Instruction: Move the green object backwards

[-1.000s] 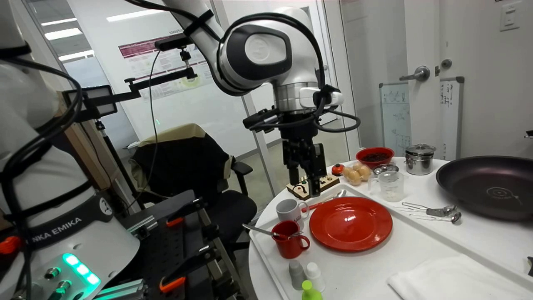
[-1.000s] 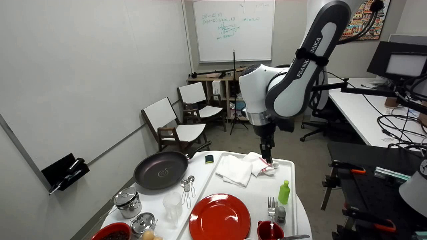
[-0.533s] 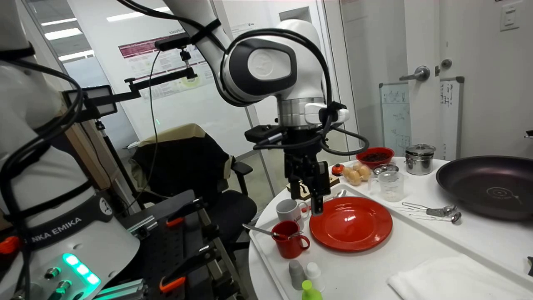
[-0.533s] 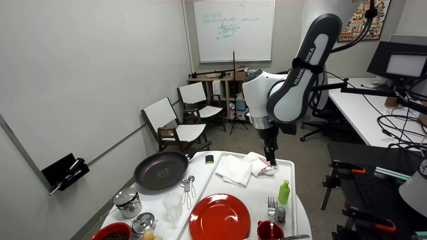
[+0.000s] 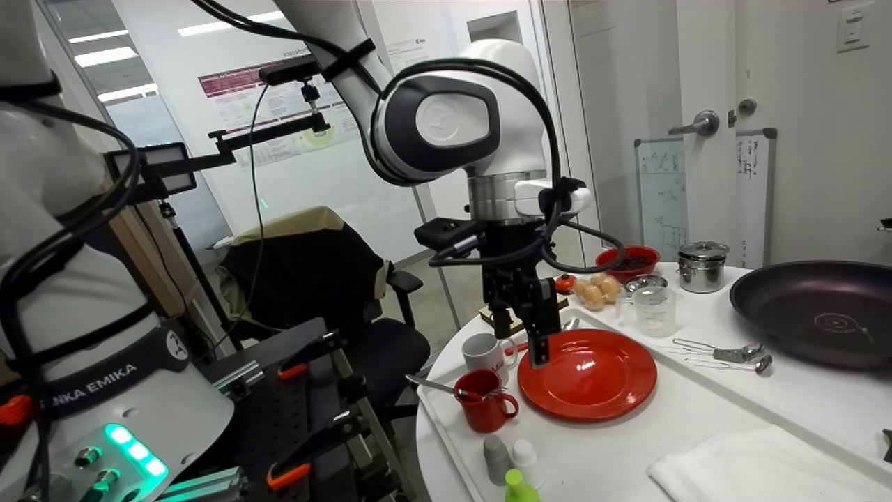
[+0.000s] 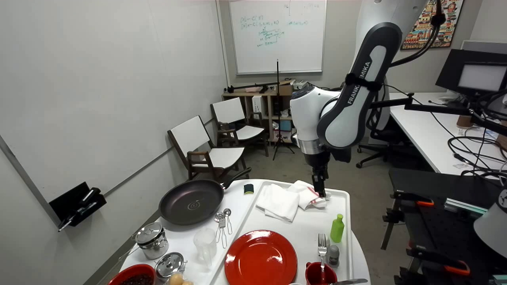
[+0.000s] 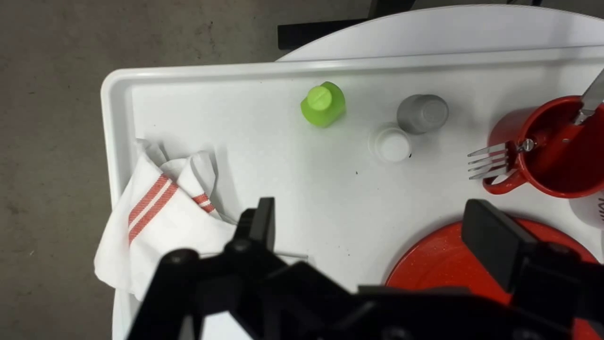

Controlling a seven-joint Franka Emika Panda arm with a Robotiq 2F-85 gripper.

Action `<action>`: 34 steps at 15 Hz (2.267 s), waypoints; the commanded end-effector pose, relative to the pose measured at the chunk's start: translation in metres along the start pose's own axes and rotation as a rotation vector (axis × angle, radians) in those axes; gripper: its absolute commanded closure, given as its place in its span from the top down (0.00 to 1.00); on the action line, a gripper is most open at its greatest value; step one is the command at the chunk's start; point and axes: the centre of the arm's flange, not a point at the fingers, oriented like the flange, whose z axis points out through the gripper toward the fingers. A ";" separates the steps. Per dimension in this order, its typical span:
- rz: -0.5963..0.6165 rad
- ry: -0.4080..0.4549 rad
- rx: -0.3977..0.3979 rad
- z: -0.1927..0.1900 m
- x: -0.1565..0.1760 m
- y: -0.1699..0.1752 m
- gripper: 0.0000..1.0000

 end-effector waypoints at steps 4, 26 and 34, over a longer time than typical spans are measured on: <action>0.000 0.000 0.000 0.000 0.000 0.000 1.00; 0.032 0.063 0.020 0.066 -0.012 0.005 1.00; 0.104 0.115 0.080 0.116 -0.047 0.016 1.00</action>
